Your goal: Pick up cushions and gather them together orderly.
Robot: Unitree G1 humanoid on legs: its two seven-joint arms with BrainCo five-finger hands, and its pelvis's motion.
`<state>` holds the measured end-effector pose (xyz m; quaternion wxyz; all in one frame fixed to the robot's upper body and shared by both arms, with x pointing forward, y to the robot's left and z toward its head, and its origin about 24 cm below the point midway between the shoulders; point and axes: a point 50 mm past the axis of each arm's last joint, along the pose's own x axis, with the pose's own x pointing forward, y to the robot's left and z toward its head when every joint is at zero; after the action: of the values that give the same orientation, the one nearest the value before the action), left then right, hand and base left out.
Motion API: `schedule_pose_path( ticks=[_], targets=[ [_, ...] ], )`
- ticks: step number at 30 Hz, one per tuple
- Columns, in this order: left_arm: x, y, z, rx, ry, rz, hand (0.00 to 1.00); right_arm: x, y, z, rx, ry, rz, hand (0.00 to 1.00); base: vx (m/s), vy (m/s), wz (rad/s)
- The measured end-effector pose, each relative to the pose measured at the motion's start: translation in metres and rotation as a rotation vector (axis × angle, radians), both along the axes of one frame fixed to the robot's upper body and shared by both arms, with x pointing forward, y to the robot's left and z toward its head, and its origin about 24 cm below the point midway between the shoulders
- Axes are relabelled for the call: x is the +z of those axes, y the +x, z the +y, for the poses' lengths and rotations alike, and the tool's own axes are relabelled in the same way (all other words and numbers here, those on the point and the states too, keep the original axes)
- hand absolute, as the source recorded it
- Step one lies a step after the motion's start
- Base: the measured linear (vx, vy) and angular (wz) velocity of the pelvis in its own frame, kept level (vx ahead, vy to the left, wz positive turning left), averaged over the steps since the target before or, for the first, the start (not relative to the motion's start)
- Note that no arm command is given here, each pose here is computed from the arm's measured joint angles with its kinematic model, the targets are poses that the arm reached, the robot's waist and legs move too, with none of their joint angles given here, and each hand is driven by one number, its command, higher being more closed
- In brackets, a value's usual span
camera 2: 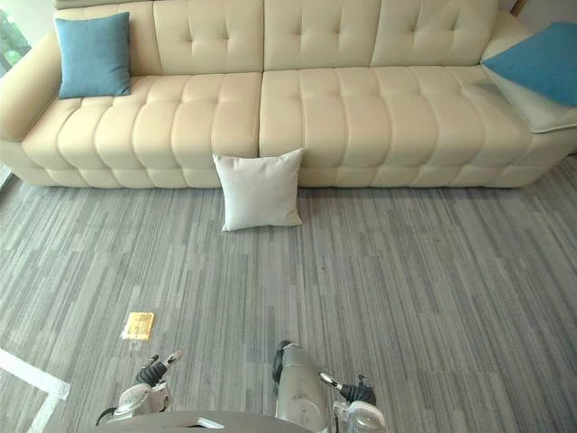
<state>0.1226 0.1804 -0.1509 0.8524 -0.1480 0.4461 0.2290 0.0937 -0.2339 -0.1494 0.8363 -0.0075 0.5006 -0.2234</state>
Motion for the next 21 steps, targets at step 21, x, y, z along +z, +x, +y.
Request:
schedule_pose_path(
  ticks=[21],
  targets=[
    [-0.005,-0.02,0.024,0.017,0.039,0.062,0.0,-0.001,0.023,0.044,0.104,0.101,-0.076,0.0,0.39,0.159,-0.13]
  ],
)
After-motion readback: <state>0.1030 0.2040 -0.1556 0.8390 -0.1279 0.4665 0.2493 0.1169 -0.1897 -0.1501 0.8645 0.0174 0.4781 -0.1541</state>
